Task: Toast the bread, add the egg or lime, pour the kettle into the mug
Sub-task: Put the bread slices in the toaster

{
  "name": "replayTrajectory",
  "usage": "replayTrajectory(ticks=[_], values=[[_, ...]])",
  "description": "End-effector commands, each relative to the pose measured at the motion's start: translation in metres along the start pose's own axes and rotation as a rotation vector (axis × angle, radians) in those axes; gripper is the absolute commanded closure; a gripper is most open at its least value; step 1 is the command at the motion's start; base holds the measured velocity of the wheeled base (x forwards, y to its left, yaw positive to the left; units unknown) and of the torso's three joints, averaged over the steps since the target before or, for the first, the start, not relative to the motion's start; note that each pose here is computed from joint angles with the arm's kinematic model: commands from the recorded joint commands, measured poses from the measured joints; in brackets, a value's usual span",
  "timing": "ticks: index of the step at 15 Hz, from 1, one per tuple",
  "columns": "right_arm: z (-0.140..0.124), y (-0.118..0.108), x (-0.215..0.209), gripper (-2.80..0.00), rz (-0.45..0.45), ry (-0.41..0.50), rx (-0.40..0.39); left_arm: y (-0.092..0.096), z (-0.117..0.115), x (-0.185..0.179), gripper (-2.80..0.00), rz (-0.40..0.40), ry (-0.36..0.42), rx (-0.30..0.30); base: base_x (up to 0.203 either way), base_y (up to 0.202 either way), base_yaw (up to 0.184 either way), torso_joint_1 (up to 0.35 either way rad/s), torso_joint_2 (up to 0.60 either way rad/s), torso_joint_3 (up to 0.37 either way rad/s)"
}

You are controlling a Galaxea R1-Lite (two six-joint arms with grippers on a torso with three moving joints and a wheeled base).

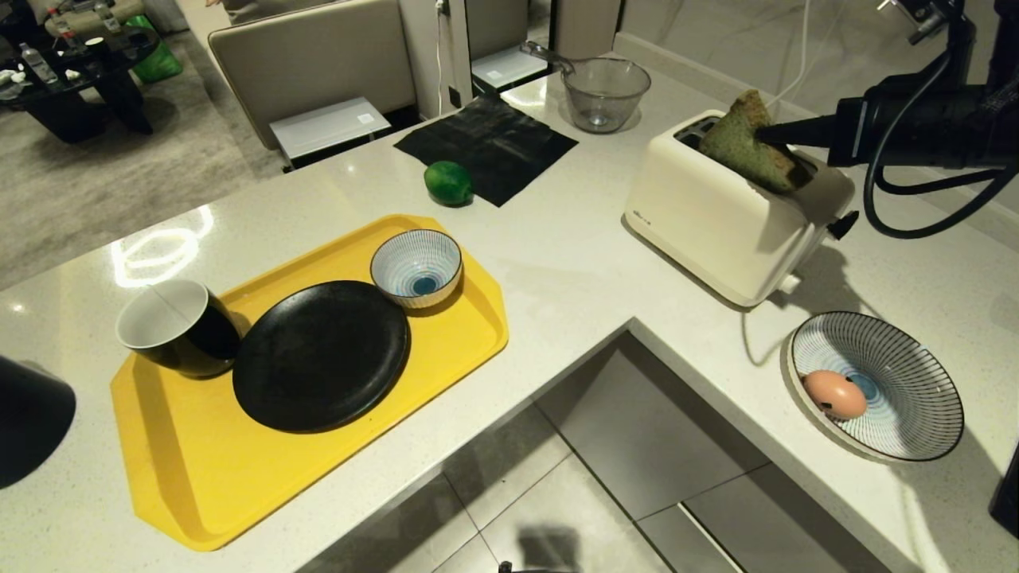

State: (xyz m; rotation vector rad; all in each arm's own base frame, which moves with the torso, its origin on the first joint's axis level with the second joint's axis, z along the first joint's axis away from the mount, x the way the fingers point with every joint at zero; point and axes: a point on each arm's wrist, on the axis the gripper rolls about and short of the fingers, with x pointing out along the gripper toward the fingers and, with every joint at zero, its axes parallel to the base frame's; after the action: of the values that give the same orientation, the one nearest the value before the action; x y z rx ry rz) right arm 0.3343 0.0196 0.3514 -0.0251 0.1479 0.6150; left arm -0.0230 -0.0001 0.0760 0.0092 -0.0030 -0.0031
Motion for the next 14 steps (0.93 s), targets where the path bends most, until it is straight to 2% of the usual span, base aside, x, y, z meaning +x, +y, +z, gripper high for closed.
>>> replayTrajectory(ticks=[1, 3, 14], values=[[-0.0041, -0.0055, 0.0085, 0.0, -0.009, 0.012, 0.006, 0.0, 0.0001, 0.0001, 0.0, 0.0, 0.0, 0.0, 0.0, 0.0, 0.0, 0.0, 0.0, 0.0], [-0.0045, -0.0089, 0.0134, 0.0, -0.06, 0.014, 0.005, 0.0, 0.0, 0.0001, 0.0, 0.0, 0.0, 0.0, 0.0, 0.0, 0.0, 0.0, 0.0, 0.0], [0.0026, -0.0055, 0.012, 0.0, -0.071, -0.006, -0.011, 0.0, -0.0001, 0.0001, 0.0, 0.0, 0.001, 0.0, 0.0, 0.0, 0.0, 0.0, 0.0, 0.0]])
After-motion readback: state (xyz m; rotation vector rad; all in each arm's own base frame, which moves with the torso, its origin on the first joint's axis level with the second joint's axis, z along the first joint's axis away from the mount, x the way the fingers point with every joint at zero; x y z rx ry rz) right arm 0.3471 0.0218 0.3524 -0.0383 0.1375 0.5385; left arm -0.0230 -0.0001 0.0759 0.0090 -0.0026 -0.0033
